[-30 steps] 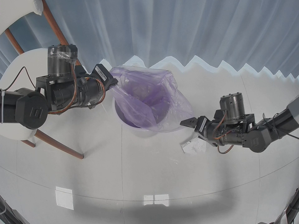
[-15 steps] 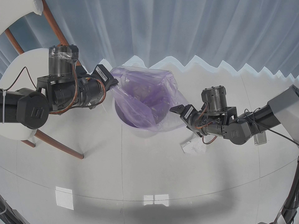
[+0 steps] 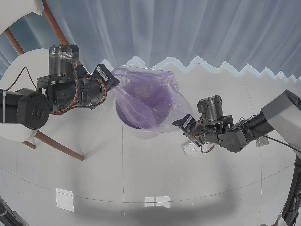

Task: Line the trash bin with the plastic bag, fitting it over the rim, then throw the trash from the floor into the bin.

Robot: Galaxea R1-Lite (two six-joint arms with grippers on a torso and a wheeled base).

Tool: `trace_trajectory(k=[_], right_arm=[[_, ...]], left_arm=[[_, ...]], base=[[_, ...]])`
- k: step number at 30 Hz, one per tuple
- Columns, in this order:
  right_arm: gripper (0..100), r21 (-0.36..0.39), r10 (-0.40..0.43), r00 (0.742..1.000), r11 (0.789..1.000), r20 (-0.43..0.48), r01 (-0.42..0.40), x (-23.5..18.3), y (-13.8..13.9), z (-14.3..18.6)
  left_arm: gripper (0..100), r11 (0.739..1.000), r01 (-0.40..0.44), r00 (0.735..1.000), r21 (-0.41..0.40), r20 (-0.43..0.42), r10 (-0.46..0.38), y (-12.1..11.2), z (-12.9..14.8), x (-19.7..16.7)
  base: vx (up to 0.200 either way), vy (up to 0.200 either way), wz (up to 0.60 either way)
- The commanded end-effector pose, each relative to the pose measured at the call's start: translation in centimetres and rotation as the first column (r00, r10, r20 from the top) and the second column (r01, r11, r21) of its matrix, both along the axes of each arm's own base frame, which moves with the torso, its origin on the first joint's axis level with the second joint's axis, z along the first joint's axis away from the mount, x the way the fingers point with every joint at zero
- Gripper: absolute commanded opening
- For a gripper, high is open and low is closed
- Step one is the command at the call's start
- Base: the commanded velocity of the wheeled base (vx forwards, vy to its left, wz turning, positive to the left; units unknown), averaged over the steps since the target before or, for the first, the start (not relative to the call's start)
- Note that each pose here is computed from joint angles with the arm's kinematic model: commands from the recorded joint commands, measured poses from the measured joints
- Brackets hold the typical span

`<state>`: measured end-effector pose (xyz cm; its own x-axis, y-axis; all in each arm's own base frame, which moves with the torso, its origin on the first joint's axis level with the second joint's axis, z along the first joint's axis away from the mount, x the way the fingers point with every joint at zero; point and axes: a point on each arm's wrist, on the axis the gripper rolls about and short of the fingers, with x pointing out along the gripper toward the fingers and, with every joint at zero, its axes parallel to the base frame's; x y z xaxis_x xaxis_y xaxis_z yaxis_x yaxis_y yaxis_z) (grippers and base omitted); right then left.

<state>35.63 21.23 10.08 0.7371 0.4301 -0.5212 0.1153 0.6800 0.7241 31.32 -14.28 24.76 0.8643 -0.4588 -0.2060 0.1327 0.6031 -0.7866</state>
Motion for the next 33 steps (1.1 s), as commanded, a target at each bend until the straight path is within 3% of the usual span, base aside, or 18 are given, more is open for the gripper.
trace_trajectory(k=[1, 8, 10, 18, 19, 21, 22, 28, 33], right_arm=[[0, 0.035, -0.039, 0.999, 0.999, -0.031, 0.040, 0.9, 0.0, -0.9], [0, 0.100, -0.077, 0.994, 0.993, 0.078, 0.069, 2.3, -0.9, 3.3], [0, 0.123, -0.096, 0.982, 0.989, 0.162, 0.077, 3.2, -1.9, 5.9], [0, 0.131, -0.097, 0.945, 0.990, 0.312, 0.059, 4.1, -2.6, 10.0], [0, 0.139, -0.093, 0.928, 0.989, 0.362, 0.045, 4.5, -2.3, 11.3], [0, 0.139, -0.093, 0.926, 0.989, 0.365, 0.044, 4.5, -2.3, 11.4], [0, 0.154, -0.090, 0.907, 0.988, 0.411, 0.028, 4.8, -1.9, 12.7], [0, 0.141, -0.072, 0.906, 0.990, 0.417, 0.014, 5.1, -1.1, 12.4], [0, 0.122, -0.056, 0.911, 0.992, 0.408, 0.006, 5.0, -0.7, 11.8]], left_arm=[[0, 1.000, -0.002, 1.000, 0.000, -0.001, 0.002, 0.0, 0.0, 0.1], [0, 1.000, -0.018, 1.000, 0.000, 0.004, 0.018, 0.6, 0.1, 0.3], [0, 1.000, -0.026, 1.000, -0.001, -0.007, 0.026, 0.8, -0.1, 0.2], [0, 0.999, -0.051, 0.998, 0.006, -0.024, 0.051, 1.3, -0.7, 0.2], [0, 0.997, -0.077, 0.996, 0.019, -0.038, 0.078, 1.4, -1.2, 0.3], [0, 0.997, -0.077, 0.996, 0.019, -0.038, 0.078, 1.4, -1.2, 0.3], [0, 0.992, -0.118, 0.991, 0.040, -0.062, 0.121, 1.9, -2.2, 0.6], [0, 0.981, -0.186, 0.979, 0.058, -0.072, 0.190, 2.4, -4.9, 2.9], [0, 0.981, -0.178, 0.978, 0.083, -0.094, 0.185, 2.0, -8.0, 3.5]], base=[[0.000, 0.000, 0.00], [0.000, 0.000, 0.00], [0.000, 0.000, 0.00], [0.000, 0.000, 0.00], [0.000, 0.000, 0.00], [0.000, 0.000, 0.00], [0.000, 0.000, 0.00], [0.000, 0.000, 0.00], [0.000, 0.000, 0.00]])
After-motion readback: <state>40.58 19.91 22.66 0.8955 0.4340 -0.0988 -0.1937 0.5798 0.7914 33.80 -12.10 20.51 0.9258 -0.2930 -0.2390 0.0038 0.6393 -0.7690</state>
